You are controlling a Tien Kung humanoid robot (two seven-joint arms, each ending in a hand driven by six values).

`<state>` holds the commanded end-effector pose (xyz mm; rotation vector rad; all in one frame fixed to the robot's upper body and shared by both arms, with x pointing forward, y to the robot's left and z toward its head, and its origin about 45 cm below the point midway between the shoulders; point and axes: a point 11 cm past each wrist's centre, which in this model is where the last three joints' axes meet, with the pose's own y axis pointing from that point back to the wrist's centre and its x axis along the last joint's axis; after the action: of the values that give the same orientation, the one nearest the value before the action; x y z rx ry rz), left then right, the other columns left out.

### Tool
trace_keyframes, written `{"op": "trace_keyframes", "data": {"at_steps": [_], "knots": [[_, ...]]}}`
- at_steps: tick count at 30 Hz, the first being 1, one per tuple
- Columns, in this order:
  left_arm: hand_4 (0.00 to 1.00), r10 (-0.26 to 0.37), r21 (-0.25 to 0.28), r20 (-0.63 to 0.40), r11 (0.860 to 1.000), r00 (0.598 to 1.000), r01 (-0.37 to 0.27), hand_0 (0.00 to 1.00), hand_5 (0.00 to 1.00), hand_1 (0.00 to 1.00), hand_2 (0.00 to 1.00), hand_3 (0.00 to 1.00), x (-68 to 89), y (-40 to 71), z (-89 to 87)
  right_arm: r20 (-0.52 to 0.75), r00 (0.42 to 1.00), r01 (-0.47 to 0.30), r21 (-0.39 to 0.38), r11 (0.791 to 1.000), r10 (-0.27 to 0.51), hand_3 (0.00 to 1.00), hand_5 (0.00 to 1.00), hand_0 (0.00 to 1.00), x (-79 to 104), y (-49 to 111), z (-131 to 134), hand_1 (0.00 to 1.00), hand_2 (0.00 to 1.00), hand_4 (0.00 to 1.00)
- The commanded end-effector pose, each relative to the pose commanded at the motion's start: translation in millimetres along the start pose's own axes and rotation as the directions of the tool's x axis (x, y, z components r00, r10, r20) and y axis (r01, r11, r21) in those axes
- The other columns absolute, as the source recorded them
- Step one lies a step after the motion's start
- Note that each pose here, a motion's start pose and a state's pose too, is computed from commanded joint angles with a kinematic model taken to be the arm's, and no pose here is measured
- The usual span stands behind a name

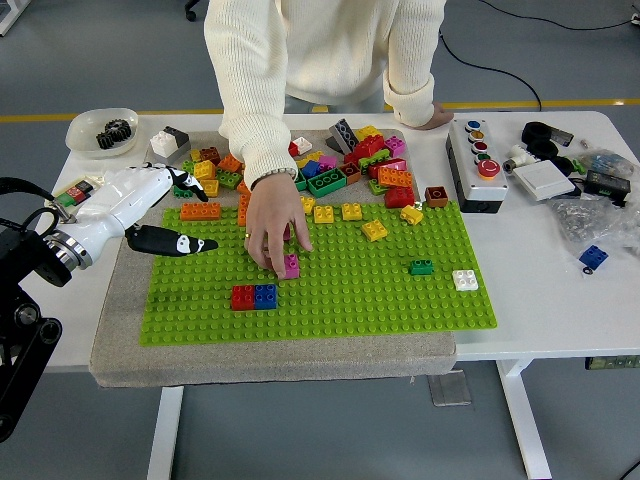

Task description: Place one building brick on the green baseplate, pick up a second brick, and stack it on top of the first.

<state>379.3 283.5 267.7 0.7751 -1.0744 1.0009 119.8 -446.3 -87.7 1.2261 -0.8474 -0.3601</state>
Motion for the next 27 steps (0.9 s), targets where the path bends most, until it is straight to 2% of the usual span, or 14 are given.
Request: {"op": "trace_keyframes", "data": {"at_steps": [10,18,20,21,26,27], "knots": [[0.998,0.026,0.019,-0.003,1.000,1.000,-0.026,0.771,0.400,0.643,0.615,0.574,9.0,2.0,-6.2,0.001,1.000,-0.001,0.002,1.000,0.001,0.602,0.409,0.742,1.5,0.2,-2,0.643,0.715,0.830],[0.998,0.005,0.026,-0.002,1.000,1.000,-0.005,0.763,0.379,0.642,0.617,0.576,8.0,2.1,-9.5,0.000,1.000,-0.005,0.005,1.000,0.005,0.602,0.409,0.742,3.0,0.2,-3,0.643,0.715,0.831],[0.998,-0.005,0.026,-0.002,1.000,1.000,0.005,0.763,0.379,0.642,0.617,0.576,7.8,1.2,-10.1,0.001,1.000,-0.006,0.006,1.000,0.006,0.602,0.409,0.742,3.2,0.3,-3,0.643,0.715,0.831],[0.998,-0.019,0.025,-0.002,0.999,1.000,0.019,0.760,0.338,0.642,0.605,0.590,7.4,0.3,-10.5,0.001,1.000,-0.006,0.007,1.000,0.006,0.602,0.409,0.742,3.4,0.3,-4,0.643,0.715,0.830],[0.998,-0.082,0.012,0.009,0.997,0.997,0.082,0.760,0.338,0.642,0.605,0.590,3.9,-5.4,-11.4,0.003,1.000,-0.008,0.008,1.000,0.008,0.602,0.409,0.742,4.2,0.4,-5,0.643,0.715,0.830],[0.998,-0.095,0.008,0.014,0.995,0.995,0.095,0.748,0.297,0.646,0.616,0.614,3.5,-7.4,-10.9,0.003,1.000,-0.008,0.009,1.000,0.008,0.601,0.410,0.742,4.4,0.4,-5,0.644,0.715,0.830]]}}
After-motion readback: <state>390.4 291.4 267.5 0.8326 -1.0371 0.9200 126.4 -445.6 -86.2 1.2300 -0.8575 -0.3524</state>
